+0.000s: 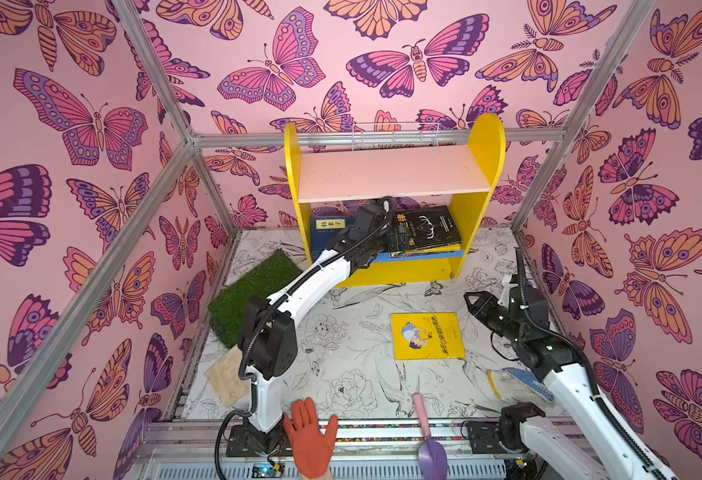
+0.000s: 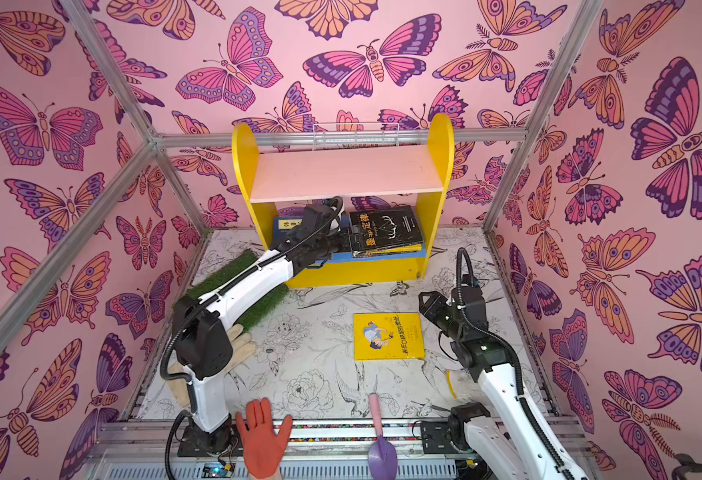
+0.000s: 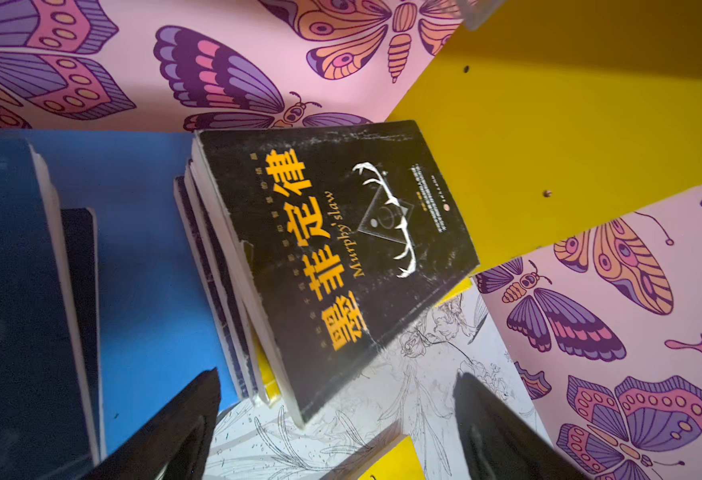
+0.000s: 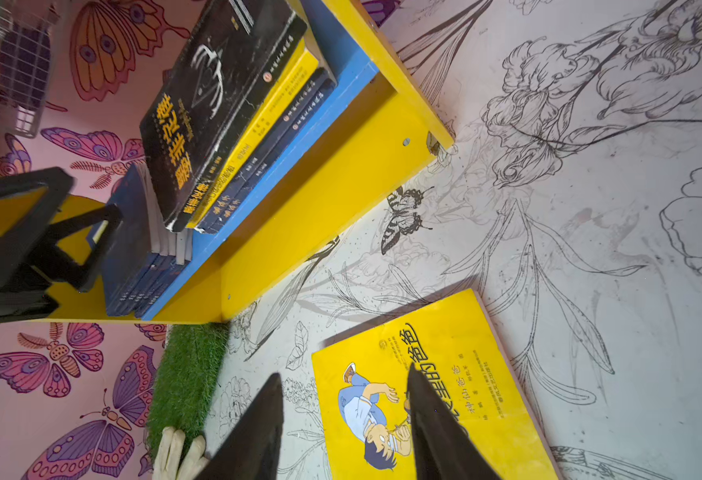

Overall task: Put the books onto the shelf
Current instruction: 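Release the black book with the left gripper while the right pushes it in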

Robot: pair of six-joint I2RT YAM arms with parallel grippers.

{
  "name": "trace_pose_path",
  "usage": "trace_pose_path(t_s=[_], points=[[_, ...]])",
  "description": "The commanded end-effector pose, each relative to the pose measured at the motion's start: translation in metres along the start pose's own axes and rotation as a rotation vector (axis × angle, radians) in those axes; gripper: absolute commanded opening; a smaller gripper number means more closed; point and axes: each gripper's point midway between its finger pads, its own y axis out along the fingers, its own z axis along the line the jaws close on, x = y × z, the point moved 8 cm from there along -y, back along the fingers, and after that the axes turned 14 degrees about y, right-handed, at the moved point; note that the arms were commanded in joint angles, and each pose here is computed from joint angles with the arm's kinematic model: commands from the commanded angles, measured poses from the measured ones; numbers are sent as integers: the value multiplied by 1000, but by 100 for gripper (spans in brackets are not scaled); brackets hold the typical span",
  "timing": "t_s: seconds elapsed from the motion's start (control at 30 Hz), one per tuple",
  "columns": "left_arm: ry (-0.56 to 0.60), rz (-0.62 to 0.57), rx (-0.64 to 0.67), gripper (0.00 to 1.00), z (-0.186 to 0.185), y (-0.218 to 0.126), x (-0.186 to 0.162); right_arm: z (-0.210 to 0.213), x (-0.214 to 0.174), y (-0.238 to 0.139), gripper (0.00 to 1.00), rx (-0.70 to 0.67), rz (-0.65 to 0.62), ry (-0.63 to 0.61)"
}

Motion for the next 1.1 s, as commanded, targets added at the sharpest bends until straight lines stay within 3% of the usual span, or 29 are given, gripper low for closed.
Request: trace_pose_path(t_s=[0.0,0.1,0.27,0.4,0.5,0.6,1.07], points=[[69,-6,34,89,-11,-30,-5,14,3,8,45,33,37,-30],[52,12,87,89,-8,-56,-28,28,1,20,42,38,64,-67],[-79,100,293,90,33,-95,-109,60,-10,46,38,47,97,-166],[-249,179,467,90,71,-123,-186,90,-20,72,35,60,131,-222],[-354,210,532,90,87,-136,-223,108,-25,93,32,67,149,-232],[-415,202,554,89,104,-143,-226,121,-27,112,29,59,164,-234],[-425,215,563,89,109,-146,-233,139,-27,167,28,9,189,-235]])
